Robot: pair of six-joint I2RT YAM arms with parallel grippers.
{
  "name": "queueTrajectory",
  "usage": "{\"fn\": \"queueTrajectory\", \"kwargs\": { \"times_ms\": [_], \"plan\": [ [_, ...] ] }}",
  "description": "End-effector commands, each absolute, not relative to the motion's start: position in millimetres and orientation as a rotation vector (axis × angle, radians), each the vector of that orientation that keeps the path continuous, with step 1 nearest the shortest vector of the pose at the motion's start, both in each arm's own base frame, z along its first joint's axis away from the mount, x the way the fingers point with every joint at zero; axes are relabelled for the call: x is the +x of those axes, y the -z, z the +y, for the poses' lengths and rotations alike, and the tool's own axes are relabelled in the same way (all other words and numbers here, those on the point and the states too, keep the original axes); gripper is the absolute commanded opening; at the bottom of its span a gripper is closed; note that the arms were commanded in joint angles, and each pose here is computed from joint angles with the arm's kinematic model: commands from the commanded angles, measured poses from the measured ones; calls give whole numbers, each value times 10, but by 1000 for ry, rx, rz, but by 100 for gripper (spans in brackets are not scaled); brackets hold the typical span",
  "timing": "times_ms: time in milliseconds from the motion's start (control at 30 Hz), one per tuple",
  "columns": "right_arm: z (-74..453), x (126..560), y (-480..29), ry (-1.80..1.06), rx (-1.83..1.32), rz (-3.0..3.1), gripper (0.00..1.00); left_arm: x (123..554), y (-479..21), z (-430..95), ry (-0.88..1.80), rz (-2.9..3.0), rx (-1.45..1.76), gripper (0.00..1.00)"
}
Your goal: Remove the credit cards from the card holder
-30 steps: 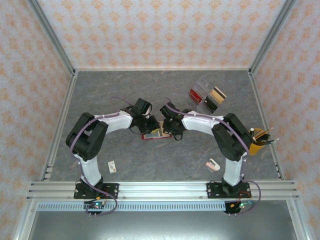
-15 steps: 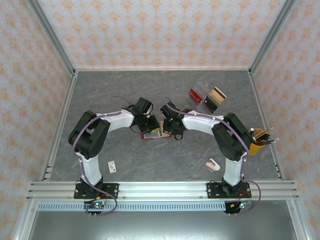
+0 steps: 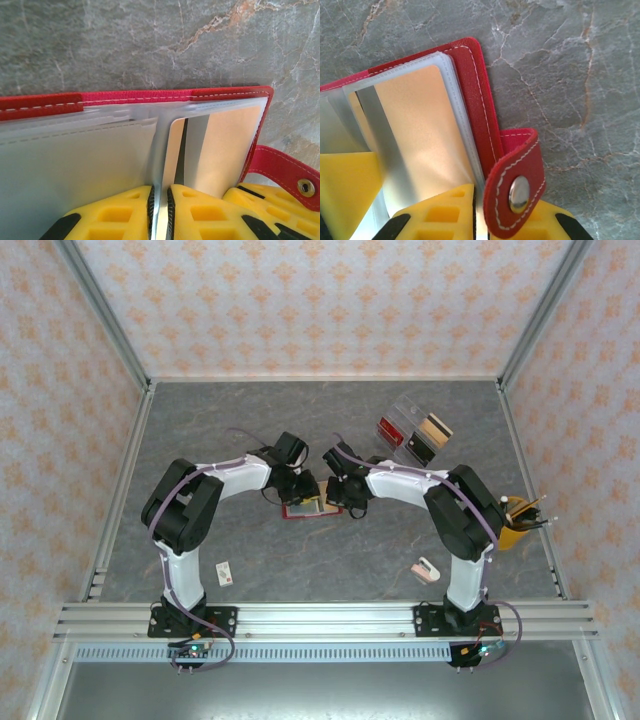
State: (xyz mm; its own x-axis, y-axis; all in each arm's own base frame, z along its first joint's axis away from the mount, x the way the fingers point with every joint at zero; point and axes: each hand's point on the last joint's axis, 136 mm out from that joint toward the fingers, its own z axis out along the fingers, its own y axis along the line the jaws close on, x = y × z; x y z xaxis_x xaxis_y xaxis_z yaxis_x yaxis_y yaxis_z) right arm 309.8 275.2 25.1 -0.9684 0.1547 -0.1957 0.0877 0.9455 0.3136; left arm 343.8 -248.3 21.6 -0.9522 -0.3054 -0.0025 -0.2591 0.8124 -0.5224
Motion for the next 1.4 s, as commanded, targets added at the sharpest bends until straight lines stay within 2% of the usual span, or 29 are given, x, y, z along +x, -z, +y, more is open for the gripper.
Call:
{"fn": "queueTrajectory", "kwargs": {
  "times_ms": [0, 467, 900, 1067, 1200, 1367],
  "plan": [
    [2752, 2993, -20, -446, 172, 2941, 13, 3322, 4, -2487, 811, 2979, -430, 19],
    [2793, 2986, -22, -507, 179, 2945, 13, 3418, -255, -2696, 1102, 2853, -331, 19],
    [2823, 2985, -39, -539, 177, 2947, 13, 3446, -463, -2719, 1246, 2738, -266, 19],
    [2817, 2985, -40, -533, 177, 2949, 13, 3445, -480, -2693, 1220, 2740, -258, 14],
    [2782, 2988, -50, -503, 176, 2947, 13, 3442, -440, -2602, 1141, 2766, -273, 5],
    [2715, 3014, -104, -457, 178, 2929, 15, 3401, -371, -2449, 1000, 2822, -280, 0]
  ]
}}
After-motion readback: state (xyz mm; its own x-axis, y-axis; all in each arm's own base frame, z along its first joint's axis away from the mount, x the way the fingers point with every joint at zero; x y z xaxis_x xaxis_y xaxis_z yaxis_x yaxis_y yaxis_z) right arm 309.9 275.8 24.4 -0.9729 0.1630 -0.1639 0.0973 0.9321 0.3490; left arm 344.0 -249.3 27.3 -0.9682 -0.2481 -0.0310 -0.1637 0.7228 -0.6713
